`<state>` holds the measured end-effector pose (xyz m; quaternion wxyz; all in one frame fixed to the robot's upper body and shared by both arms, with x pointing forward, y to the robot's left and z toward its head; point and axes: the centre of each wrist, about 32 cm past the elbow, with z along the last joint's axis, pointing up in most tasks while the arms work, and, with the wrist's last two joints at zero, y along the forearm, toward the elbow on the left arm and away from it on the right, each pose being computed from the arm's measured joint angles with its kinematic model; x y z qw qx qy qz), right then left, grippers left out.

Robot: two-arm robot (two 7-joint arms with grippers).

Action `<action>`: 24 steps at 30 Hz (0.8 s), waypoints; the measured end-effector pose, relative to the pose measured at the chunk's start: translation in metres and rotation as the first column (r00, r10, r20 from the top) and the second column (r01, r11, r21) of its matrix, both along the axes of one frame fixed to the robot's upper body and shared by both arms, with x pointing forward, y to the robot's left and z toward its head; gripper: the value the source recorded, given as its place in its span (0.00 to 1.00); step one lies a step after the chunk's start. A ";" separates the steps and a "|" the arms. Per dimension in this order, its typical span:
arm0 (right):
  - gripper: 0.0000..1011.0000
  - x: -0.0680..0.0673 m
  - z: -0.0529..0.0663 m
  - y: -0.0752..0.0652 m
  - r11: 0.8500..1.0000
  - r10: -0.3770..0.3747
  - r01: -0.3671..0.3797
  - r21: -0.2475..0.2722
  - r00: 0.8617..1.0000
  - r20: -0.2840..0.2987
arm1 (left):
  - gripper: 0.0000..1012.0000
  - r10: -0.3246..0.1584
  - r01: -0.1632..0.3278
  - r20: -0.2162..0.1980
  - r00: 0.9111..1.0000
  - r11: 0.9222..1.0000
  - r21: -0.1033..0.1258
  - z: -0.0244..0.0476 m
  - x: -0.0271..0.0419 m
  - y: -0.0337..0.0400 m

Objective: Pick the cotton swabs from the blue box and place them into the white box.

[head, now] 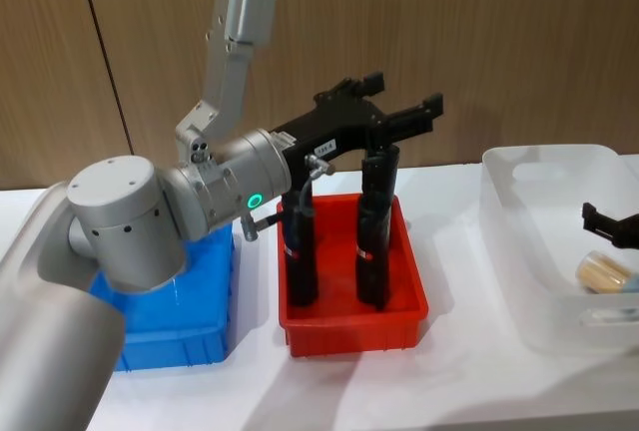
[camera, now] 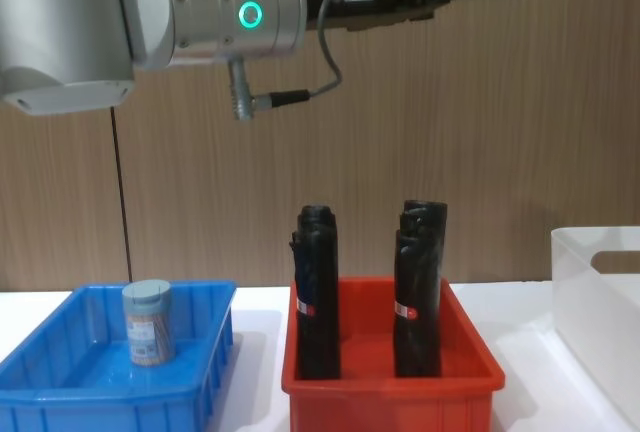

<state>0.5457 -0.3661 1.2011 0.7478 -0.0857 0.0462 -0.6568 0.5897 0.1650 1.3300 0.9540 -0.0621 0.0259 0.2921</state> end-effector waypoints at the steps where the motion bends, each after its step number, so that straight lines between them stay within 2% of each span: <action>1: 0.99 0.000 0.000 0.000 1.000 0.001 -0.001 0.000 1.000 0.001 | 0.99 0.004 -0.004 -0.001 1.000 1.000 0.001 -0.0011 -0.0004 0.0004; 4: 0.99 -0.002 -0.001 0.004 1.000 0.007 -0.007 -0.002 1.000 0.007 | 0.99 0.015 -0.015 0.001 1.000 1.000 0.006 -0.0036 -0.0016 0.0011; 9: 0.99 -0.010 -0.004 0.017 0.999 0.031 -0.030 -0.010 0.999 0.028 | 0.99 0.070 -0.070 0.013 0.997 0.997 0.031 -0.0151 -0.0076 0.0044; 10: 0.99 -0.012 -0.005 0.020 0.999 0.035 -0.035 -0.011 0.999 0.033 | 0.99 0.089 -0.090 0.017 0.996 0.995 0.040 -0.0192 -0.0099 0.0057; 11: 0.99 -0.013 -0.005 0.022 0.999 0.040 -0.040 -0.013 0.998 0.037 | 0.99 0.089 -0.090 0.017 0.996 0.995 0.040 -0.0192 -0.0099 0.0057; 15: 0.99 -0.022 -0.008 0.036 0.998 0.064 -0.064 -0.016 0.996 0.062 | 0.99 0.158 -0.160 0.038 0.987 0.984 0.072 -0.0342 -0.0188 0.0098; 16: 0.99 -0.026 -0.009 0.042 0.997 0.074 -0.073 -0.016 0.995 0.072 | 0.99 0.180 -0.183 0.045 0.983 0.980 0.082 -0.0393 -0.0219 0.0111; 17: 0.99 -0.028 -0.009 0.044 0.997 0.079 -0.078 -0.017 0.994 0.076 | 0.99 0.180 -0.183 0.045 0.983 0.980 0.082 -0.0393 -0.0219 0.0111; 19: 0.99 -0.034 -0.011 0.053 0.996 0.094 -0.093 -0.018 0.991 0.091 | 0.99 0.221 -0.226 0.061 0.973 0.969 0.100 -0.0489 -0.0281 0.0138; 24: 0.99 -0.046 -0.013 0.069 0.993 0.120 -0.119 -0.016 0.985 0.121 | 0.99 0.279 -0.289 0.091 0.956 0.949 0.126 -0.0628 -0.0385 0.0176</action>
